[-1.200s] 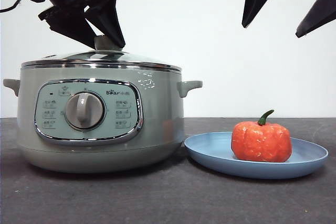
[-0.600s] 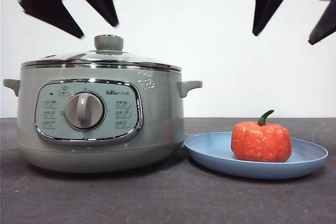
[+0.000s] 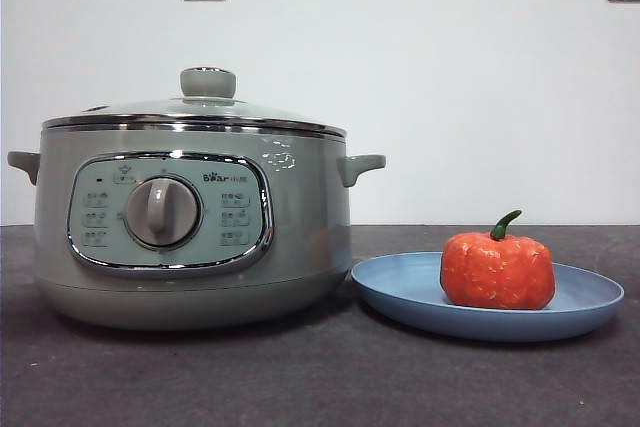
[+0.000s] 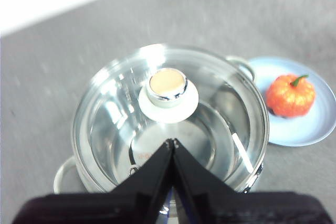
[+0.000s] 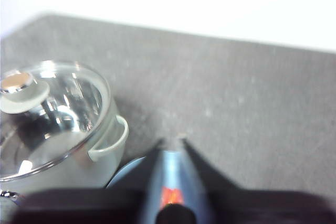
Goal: Take the pumpkin out from the steamer,put the pumpkin in the blue plate,close the lid
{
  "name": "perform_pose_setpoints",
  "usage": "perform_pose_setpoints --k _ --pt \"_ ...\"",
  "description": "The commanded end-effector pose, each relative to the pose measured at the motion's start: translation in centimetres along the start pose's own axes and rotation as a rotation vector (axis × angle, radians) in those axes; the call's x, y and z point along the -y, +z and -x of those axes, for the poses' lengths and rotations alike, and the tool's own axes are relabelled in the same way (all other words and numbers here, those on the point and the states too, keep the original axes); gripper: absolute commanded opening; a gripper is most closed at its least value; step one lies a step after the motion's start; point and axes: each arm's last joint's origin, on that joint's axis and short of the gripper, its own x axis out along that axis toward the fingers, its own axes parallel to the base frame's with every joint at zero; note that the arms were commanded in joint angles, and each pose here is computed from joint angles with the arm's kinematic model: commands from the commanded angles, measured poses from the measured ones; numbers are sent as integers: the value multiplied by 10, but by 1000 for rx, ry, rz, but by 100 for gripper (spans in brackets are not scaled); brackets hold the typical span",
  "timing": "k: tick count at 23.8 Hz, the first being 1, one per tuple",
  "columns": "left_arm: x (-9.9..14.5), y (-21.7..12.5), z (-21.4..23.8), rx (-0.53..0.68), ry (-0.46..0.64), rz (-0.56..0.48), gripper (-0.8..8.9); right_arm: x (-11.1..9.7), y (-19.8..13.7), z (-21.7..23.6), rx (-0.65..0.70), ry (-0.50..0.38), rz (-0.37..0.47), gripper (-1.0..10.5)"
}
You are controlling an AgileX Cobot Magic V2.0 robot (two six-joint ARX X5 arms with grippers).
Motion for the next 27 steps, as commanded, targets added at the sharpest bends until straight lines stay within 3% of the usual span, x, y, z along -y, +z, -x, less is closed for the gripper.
perform_pose_setpoints --k 1,4,8,23,27 --pt "4 -38 1 41 4 -18 -9 1 -31 4 21 0 6 -17" --pt "6 -76 0 52 5 30 -9 3 -55 5 6 -13 -39 -17" --pt "7 -85 -1 -6 -10 101 -7 3 -56 4 -1 -31 -127 -16" --pt "7 -88 -3 -39 -7 101 -3 3 -56 4 -3 -32 -130 -17" --pt "6 -90 10 -1 8 107 -3 3 -56 4 -4 -32 -130 -17"
